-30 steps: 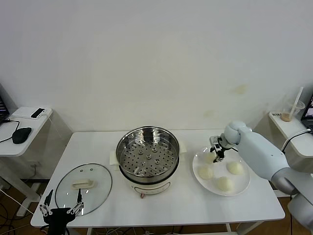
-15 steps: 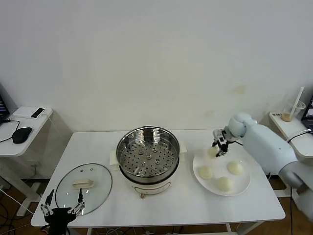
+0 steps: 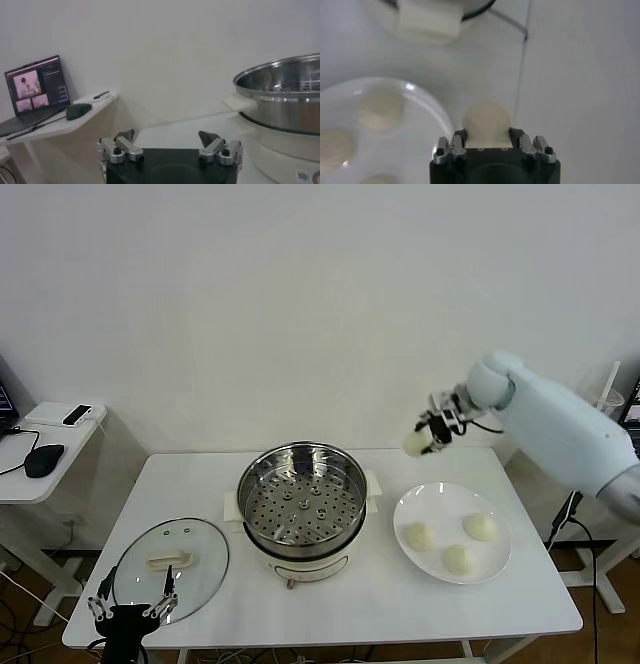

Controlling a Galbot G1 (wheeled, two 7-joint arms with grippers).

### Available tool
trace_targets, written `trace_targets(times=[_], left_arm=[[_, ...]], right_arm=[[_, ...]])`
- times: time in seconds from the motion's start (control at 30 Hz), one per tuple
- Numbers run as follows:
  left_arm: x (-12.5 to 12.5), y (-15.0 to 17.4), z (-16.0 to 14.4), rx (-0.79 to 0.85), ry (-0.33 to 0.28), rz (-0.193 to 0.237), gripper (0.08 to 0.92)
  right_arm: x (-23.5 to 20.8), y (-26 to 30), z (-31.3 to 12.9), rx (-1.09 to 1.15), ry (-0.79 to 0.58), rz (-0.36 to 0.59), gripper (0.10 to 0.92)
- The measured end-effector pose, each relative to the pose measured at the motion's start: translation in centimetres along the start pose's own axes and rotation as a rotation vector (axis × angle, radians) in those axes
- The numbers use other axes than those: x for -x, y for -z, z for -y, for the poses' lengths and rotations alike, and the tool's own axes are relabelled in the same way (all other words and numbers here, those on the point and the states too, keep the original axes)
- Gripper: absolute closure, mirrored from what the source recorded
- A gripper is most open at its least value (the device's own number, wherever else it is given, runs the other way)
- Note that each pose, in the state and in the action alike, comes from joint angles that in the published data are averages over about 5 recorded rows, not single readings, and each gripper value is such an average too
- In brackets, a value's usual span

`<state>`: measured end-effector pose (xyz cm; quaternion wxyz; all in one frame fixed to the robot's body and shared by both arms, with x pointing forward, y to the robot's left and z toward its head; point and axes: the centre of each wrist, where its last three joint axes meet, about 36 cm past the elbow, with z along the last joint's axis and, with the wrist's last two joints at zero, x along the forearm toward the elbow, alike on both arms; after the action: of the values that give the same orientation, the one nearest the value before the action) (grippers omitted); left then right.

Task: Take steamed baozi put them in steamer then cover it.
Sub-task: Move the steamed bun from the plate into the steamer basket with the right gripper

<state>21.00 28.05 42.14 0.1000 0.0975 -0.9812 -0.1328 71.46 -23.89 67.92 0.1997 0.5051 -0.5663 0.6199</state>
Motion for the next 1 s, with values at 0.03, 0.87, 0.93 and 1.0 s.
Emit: trace_targets(times=[0.03, 0.87, 0.93, 1.0], left_arm=[[0.0, 0.0, -0.1, 0.001, 0.001, 0.0, 0.177], [0.2, 0.0, -0.7, -0.004, 0.029, -0.004, 0.177], [0.2, 0.0, -0.7, -0.005, 0.03, -0.004, 0.177], [0.2, 0.0, -0.7, -0.005, 0.03, -0.004, 0.177]], right_arm=[[-0.2, 1.1, 0.5, -0.019, -0.006, 0.014, 0.471], [9.5, 18.3, 0.9, -0.6, 0.119, 0.12, 0.471], [10.4, 18.6, 0.7, -0.642, 0.124, 0.117, 0.471], [11.3, 18.6, 0.4, -0.679, 0.129, 0.113, 0.471]])
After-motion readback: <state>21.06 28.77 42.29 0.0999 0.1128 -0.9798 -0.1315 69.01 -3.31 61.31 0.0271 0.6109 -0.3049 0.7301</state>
